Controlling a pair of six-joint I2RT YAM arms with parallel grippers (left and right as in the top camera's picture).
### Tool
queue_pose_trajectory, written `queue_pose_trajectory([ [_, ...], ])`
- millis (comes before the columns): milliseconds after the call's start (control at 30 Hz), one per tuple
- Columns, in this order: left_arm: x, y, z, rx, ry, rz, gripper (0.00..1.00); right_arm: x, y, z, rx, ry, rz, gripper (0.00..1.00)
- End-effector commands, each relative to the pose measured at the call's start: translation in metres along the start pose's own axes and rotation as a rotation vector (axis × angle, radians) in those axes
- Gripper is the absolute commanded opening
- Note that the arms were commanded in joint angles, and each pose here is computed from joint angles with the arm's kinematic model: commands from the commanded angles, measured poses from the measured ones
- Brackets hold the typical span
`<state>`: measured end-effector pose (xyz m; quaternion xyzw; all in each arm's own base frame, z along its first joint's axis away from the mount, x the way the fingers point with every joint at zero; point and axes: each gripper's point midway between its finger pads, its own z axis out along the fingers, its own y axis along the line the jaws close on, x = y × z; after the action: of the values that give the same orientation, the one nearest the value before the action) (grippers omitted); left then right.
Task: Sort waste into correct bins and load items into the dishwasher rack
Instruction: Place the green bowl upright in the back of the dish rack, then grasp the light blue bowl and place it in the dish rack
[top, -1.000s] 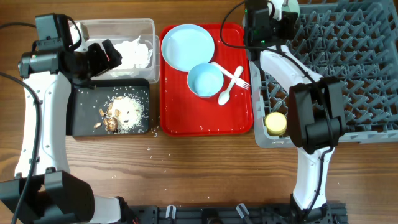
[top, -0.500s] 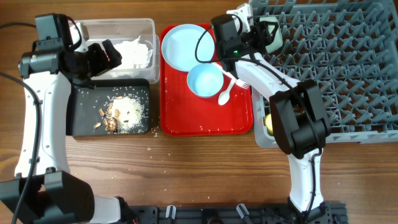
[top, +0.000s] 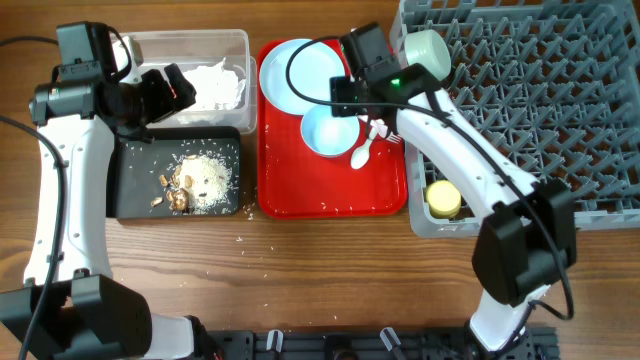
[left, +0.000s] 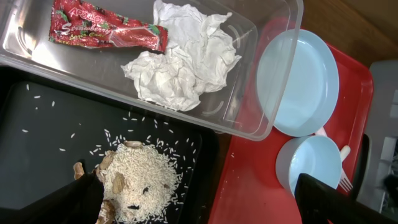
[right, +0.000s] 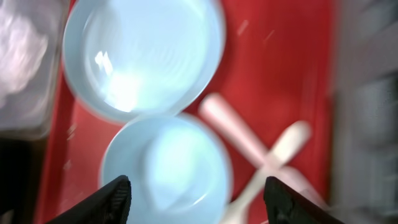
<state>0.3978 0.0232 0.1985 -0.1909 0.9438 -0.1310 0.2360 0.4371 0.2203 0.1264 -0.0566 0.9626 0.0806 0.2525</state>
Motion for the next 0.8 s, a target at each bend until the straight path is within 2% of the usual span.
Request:
queue_pose_trajectory([
  [0,-0.003,-0.002,-0.006,0.006,-0.018,0.015,1.00,0.070,0.021,0.042,-0.135,0.273,0.190,0.61],
  [33,-0.003,-0.002,-0.006,0.006,-0.018,0.015,1.00,0.078,0.019,0.045,-0.119,0.302,0.213,0.53],
  [100,-0.003,-0.002,-0.006,0.005,-0.018,0.015,1.00,0.092,0.011,0.050,-0.084,0.336,0.236,0.50],
  [300,-0.003,-0.002,-0.006,0.005,-0.018,0.015,1.00,0.094,0.004,0.050,-0.043,0.329,0.249,0.43],
  [433,-0.003,-0.002,-0.006,0.005,-0.018,0.015,1.00,0.062,0.014,0.016,-0.092,0.240,0.224,0.45],
  [500,-0.003,-0.002,-0.006,0.006,-0.018,0.015,1.00,0.052,0.000,-0.007,-0.025,0.181,0.233,0.48],
  [600,-0.003,-0.002,-0.006,0.005,-0.018,0.015,1.00,0.061,-0.025,-0.011,0.111,0.184,0.242,0.51],
  [767,-0.003,-0.002,-0.006,0.006,-0.018,0.015,1.00,0.100,-0.040,0.033,0.189,0.297,0.253,0.47],
])
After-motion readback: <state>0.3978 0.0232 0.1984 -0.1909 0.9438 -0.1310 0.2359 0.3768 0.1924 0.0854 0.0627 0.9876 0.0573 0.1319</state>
